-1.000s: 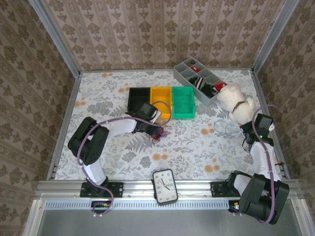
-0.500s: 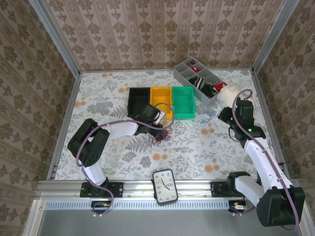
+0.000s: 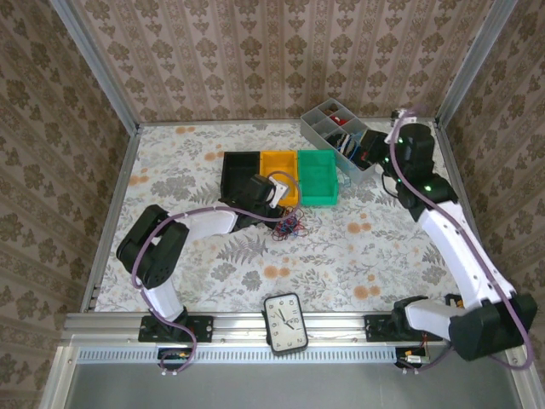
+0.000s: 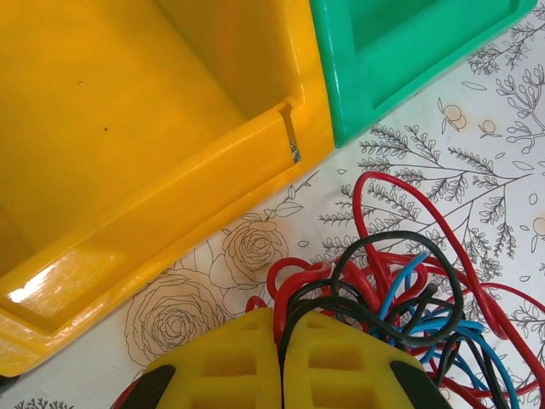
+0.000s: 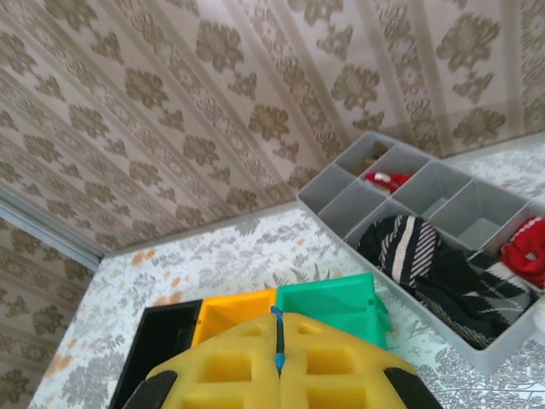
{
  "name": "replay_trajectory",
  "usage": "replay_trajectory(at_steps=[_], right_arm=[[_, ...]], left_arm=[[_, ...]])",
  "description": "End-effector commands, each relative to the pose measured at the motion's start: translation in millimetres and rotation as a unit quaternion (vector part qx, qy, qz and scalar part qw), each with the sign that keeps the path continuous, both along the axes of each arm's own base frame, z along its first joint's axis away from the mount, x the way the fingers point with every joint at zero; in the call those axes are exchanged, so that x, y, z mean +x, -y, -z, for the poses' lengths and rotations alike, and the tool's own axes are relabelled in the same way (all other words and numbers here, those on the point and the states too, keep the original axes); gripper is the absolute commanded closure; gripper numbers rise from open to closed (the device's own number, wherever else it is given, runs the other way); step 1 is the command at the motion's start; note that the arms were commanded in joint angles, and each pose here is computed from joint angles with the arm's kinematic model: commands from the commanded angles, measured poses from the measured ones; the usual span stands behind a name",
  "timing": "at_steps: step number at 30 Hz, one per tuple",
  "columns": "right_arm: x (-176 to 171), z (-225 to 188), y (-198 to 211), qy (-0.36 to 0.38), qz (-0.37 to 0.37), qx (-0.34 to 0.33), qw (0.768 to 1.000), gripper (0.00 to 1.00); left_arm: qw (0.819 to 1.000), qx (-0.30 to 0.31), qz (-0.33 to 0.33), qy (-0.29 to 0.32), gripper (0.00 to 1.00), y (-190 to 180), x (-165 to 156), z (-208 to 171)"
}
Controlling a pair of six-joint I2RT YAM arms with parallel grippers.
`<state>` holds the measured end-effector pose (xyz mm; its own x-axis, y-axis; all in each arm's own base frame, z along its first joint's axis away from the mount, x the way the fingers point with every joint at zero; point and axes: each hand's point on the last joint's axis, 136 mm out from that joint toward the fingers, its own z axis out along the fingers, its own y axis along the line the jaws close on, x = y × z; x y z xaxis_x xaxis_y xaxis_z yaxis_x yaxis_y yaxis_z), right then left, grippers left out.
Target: Untangle the cables
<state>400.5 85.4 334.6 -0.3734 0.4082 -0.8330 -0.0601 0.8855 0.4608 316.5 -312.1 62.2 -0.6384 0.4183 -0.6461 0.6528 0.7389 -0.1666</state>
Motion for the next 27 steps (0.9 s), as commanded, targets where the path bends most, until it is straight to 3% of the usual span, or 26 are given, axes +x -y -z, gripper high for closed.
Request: replay_trajectory(at_steps=[1, 8, 13, 21, 27], right_arm=[[17.9, -2.0, -17.5, 0.004, -0.03, -0.004, 1.0, 0.99], [28.8, -51.8, -28.6, 0.069, -0.031, -0.041, 0.996, 0.98], [16.9, -83.8, -13.6, 0.109, 0.025, -0.084, 0.99, 0.98], [-4.5, -92.2, -11.4, 0.137, 0.035, -0.096, 0.985, 0.98], [-13.4, -96.4, 6.3, 0.141, 0.087, -0.126, 0.978, 0.99]], left_arm=[[1.0, -0.01, -0.013, 0.01, 1.0, 5.2, 9.5, -6.9], [1.0, -0.004, -0.016, 0.013, 1.0, 2.7, 8.9, -6.3], [1.0, -0.006, -0.014, 0.01, 1.0, 3.9, 9.1, -5.3], [1.0, -0.01, -0.006, 0.002, 1.0, 9.2, 9.9, -4.1], [1.0, -0.01, -0.007, 0.001, 1.0, 9.3, 10.2, -4.0]])
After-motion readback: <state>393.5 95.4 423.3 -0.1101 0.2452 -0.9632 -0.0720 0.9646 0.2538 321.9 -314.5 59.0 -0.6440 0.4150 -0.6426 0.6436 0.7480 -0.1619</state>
